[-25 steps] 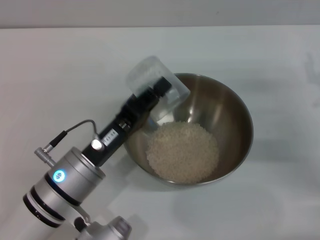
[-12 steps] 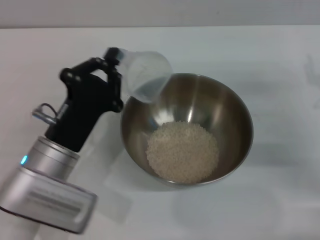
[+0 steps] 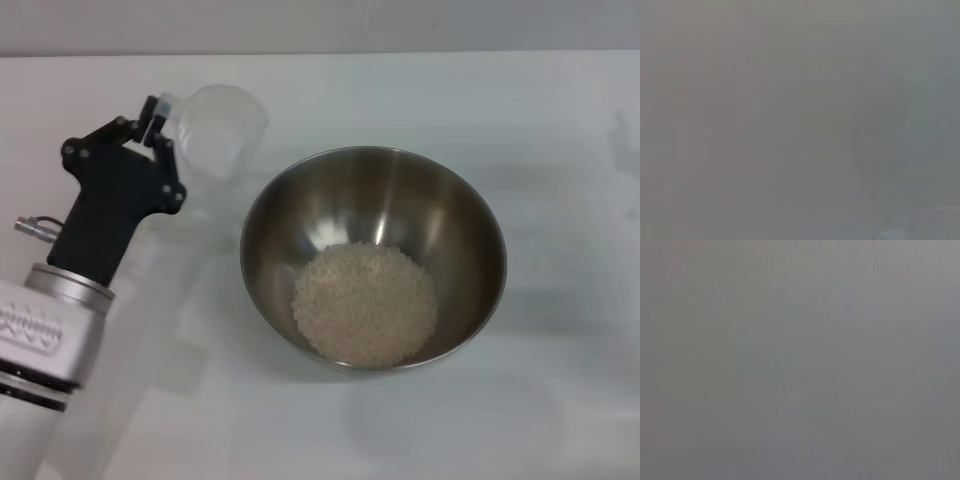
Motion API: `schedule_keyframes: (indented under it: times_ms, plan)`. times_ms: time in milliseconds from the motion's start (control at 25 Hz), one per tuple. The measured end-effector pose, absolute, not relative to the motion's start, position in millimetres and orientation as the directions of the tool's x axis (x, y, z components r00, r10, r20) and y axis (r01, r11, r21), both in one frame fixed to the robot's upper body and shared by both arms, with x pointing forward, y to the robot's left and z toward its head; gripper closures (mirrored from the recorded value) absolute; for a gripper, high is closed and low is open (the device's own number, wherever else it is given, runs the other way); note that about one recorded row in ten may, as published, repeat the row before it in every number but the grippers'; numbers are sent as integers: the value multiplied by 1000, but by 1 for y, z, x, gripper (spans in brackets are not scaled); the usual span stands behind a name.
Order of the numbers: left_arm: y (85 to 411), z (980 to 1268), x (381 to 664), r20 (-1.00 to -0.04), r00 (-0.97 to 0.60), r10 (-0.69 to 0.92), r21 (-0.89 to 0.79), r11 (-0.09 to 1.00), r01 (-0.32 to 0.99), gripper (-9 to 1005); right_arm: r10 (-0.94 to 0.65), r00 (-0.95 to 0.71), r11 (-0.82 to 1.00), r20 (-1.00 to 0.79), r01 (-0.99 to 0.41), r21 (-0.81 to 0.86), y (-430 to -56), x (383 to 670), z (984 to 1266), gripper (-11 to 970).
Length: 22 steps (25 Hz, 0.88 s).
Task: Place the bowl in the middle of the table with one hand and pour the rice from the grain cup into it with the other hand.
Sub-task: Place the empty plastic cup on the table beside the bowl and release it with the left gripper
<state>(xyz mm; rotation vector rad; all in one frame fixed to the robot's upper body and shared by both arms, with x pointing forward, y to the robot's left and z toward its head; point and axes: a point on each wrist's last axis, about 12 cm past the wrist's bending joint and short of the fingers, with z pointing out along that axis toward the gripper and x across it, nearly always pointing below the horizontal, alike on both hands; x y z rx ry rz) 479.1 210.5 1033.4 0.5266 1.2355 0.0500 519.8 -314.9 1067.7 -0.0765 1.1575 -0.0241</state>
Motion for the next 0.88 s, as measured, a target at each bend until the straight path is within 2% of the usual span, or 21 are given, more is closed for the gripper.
schedule_keyframes:
  times_ms: [320,600,880]
  plan:
    - [232,1013,488,-965,141,223,255,926,277,901,-64,389,997,-919,-18,-77,-316,519,1065,427]
    - [230,1002,490,-973,38,229,229,924,307,897,-64,385,997,-921,-15,-76,-317,519,1065,424]
    - [227,1000,492,-973,6,232,222,920,324,893,-68,381,997,-922,-12,-79,-318,520,1064,421]
